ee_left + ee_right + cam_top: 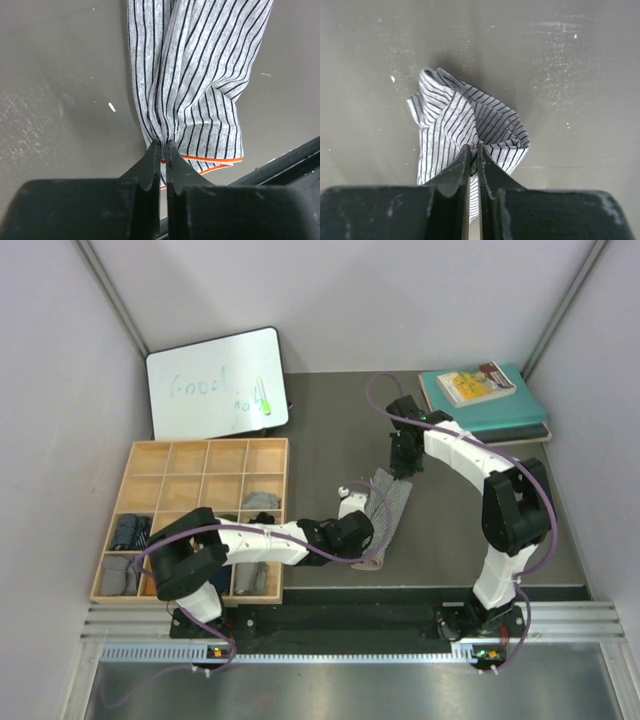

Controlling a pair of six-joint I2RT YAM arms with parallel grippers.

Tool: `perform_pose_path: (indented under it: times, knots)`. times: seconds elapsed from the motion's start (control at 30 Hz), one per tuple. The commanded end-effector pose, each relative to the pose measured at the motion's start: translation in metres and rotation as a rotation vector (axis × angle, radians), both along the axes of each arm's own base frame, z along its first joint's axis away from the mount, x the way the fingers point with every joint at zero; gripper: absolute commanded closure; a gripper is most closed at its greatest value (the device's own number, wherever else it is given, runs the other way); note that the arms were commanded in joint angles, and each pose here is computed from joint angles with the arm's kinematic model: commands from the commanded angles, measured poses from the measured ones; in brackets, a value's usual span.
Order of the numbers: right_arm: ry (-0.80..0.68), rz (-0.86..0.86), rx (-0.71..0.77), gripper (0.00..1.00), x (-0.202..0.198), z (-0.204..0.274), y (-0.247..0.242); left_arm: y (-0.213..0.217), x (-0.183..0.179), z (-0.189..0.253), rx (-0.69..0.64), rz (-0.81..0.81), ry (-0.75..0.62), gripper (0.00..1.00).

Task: Roll the underwear
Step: Fold the underwear at the center of the board.

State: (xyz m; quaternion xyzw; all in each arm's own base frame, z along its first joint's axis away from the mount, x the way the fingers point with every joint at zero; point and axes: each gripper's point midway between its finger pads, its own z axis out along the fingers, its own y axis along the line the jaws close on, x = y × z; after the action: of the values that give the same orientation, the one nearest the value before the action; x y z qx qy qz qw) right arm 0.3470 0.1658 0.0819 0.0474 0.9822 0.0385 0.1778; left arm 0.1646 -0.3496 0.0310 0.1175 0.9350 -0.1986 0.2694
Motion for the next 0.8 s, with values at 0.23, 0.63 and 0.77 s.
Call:
perform_pose_path:
  times: [0.23,0.63,0.77]
  knots:
    - [-0.085,0.038,0.004,1.0,0.016,0.024,0.021,0.014,0.002,0.033,-0.085,0.057,-0.076,1.0]
    - [-0.066,0.082,0.007,1.0,0.025,0.009,0.043,0.022,-0.011,0.031,-0.107,0.05,-0.053,1.0]
    - [-0.042,0.097,0.014,0.86,0.021,0.007,0.045,0.02,-0.014,0.027,-0.101,0.041,-0.038,1.0]
